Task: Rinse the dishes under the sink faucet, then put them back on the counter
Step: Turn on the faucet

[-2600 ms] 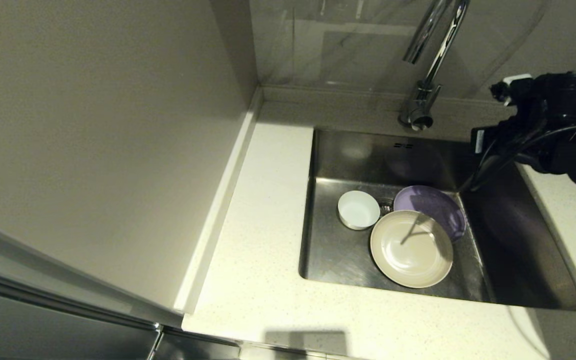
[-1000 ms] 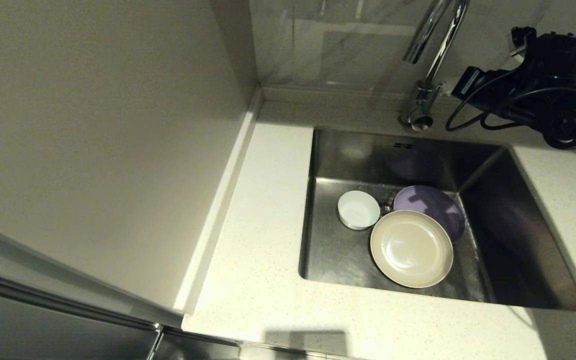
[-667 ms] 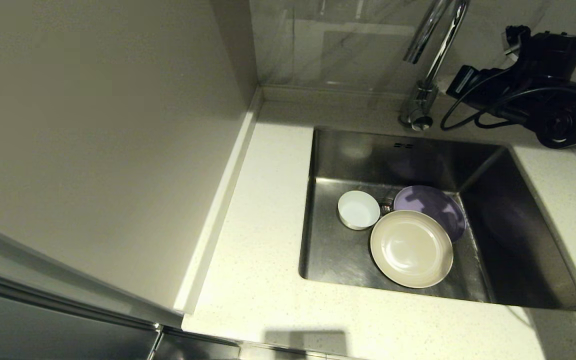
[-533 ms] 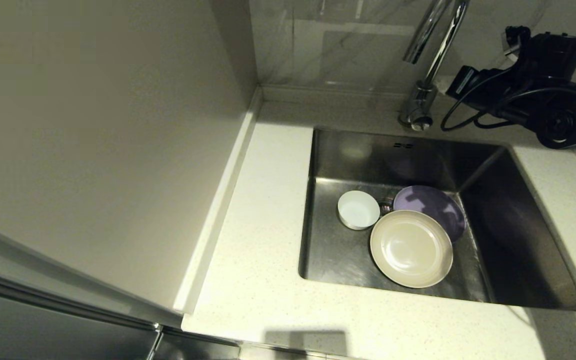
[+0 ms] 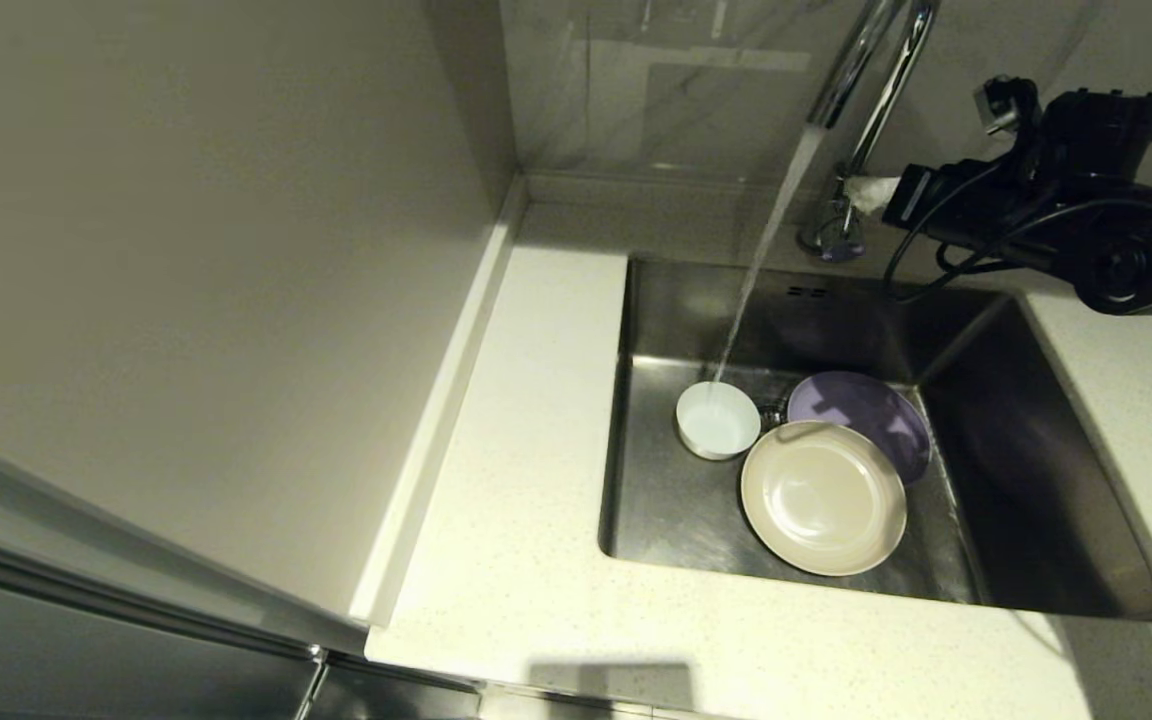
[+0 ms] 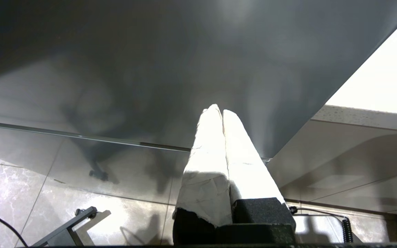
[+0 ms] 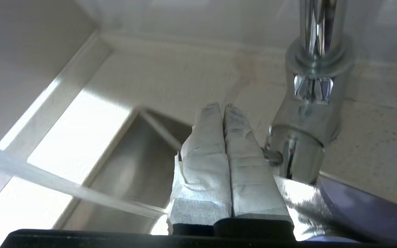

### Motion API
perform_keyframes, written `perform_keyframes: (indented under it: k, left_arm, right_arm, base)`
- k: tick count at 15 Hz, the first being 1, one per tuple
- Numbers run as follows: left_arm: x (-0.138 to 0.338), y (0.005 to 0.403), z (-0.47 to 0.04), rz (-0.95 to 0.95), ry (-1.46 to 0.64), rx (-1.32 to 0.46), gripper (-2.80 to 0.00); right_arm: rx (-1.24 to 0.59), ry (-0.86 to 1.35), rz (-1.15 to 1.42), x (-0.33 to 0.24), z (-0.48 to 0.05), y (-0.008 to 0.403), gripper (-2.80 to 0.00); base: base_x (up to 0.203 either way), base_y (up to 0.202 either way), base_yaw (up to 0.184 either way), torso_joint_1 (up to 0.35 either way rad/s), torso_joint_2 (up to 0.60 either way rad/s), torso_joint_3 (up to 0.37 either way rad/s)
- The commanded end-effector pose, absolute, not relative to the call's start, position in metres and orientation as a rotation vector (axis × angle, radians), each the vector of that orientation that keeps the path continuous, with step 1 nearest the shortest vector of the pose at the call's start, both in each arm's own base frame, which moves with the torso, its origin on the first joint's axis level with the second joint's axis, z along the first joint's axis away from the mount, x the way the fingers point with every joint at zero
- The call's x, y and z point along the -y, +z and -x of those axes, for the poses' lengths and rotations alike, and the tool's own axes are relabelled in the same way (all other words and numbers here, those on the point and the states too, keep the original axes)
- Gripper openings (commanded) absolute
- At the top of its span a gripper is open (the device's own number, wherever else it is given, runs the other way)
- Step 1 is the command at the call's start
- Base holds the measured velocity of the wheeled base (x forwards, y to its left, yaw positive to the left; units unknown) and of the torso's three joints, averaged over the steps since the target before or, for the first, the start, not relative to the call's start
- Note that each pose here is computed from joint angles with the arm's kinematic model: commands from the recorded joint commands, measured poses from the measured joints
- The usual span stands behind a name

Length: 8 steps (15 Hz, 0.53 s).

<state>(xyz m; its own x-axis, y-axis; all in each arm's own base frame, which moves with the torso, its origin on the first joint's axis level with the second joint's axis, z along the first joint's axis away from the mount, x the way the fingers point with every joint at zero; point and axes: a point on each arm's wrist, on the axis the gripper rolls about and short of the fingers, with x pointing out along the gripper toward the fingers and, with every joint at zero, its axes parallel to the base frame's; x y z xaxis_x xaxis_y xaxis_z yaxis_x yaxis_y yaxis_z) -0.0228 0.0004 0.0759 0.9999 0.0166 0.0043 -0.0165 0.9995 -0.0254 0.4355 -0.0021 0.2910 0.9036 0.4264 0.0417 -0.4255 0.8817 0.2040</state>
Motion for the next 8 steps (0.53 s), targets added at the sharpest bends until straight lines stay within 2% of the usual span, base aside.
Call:
perform_keyframes:
  k: [1,5,8]
  left_arm:
    - [0.0,0.076,0.023,0.025,0.017,0.008,-2.8]
    - [0.0,0.076,0.023,0.025,0.016,0.008,-2.8]
    - [0.0,0.076,0.023,0.026,0.017,0.008,-2.8]
  right_arm:
    - [-0.008,0.47,-0.207,0.015,-0.432,0.292,-2.8]
    - [0.01,0.47,-0.214,0.017,-0.43,0.298,-2.8]
    - [0.057,0.449,-0.274,0.026,-0.418,0.321,-2.8]
  base:
    - [0.0,0.0,0.0,0.0,0.0,0.0]
    - [0.0,0.0,0.0,0.0,0.0,0.0]
    - [0.0,0.0,0.0,0.0,0.0,0.0]
